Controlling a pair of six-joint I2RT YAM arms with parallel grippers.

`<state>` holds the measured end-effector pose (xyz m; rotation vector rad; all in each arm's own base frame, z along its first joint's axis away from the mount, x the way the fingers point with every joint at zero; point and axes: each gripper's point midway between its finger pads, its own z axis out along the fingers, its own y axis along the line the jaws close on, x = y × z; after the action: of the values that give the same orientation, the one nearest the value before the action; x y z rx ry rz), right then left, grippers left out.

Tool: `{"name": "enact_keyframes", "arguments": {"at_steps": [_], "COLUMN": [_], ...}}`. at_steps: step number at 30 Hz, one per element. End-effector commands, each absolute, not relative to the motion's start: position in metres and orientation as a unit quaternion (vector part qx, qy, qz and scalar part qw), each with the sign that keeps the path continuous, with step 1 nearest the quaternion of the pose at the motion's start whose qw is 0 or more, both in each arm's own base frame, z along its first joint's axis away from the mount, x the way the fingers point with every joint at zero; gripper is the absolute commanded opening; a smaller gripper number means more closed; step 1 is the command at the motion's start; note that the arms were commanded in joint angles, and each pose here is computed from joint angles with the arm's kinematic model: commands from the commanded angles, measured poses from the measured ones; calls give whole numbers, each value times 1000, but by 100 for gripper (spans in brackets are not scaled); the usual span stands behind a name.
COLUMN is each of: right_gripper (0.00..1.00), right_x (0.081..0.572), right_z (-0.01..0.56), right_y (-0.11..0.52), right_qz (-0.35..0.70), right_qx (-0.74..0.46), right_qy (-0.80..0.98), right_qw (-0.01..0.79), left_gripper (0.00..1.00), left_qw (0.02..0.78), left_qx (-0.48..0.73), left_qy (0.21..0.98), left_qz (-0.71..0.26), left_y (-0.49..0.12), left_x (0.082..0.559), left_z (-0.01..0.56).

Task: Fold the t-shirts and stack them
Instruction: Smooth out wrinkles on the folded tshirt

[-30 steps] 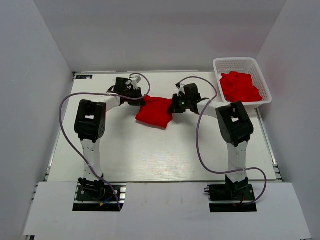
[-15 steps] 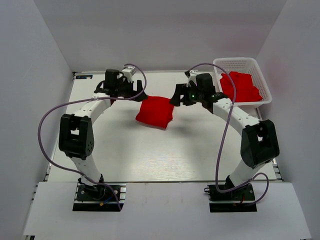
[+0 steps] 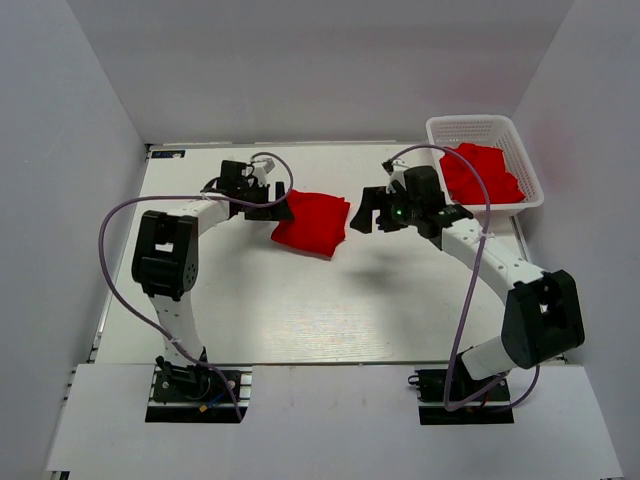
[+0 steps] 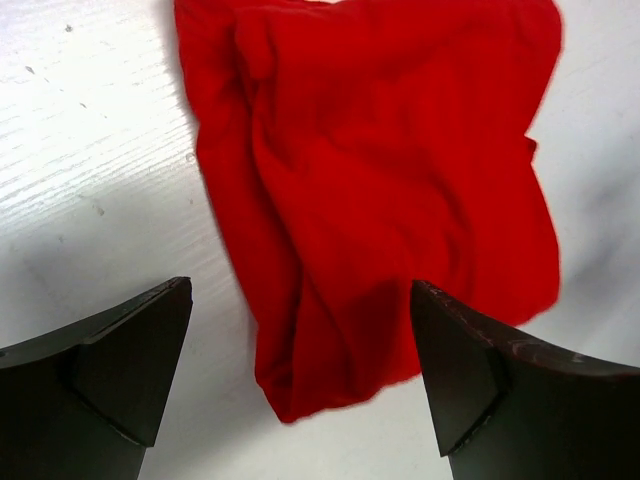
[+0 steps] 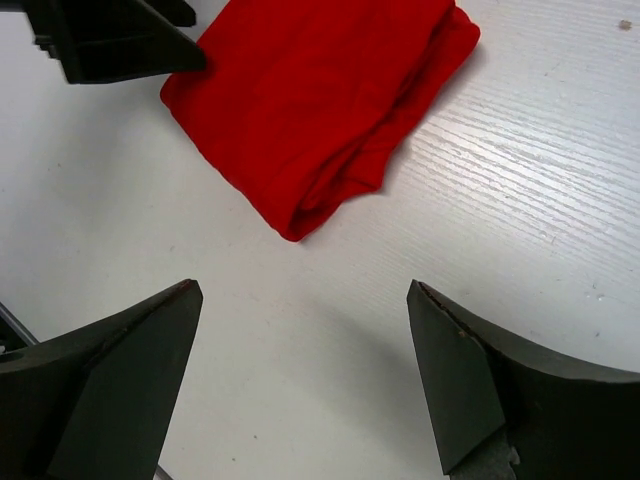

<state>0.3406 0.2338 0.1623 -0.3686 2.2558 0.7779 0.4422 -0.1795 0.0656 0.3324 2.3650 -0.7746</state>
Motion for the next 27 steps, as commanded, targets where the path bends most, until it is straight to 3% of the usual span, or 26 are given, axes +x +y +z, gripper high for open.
{"name": "enact_keyframes", "arguments": {"at_steps": [1, 8, 16, 23, 27], "right_gripper": [89, 89, 89, 89, 89], "right_x": [337, 334, 332, 329, 326], "right_z": [168, 167, 166, 173, 176], "right_y": [227, 221, 214, 207, 204], "right_qz": [295, 285, 274, 265, 263], "right_qx": [-138, -127, -120, -114, -111], "right_qy": [870, 873, 877, 876, 875], "right_qw": [371, 374, 376, 387, 390], "left_gripper": [100, 97, 81, 52, 20], "left_qw": [315, 286, 233, 212, 208], "left_qx": [121, 103, 86, 60, 58], "left_qy": [890, 895, 906, 927, 929], "left_qz": [-308, -327, -342, -304, -299], "left_y": [-188, -194, -206, -194, -193], "left_x": [454, 453, 442, 438, 440], "left_z": [70, 45, 16, -15, -22]}}
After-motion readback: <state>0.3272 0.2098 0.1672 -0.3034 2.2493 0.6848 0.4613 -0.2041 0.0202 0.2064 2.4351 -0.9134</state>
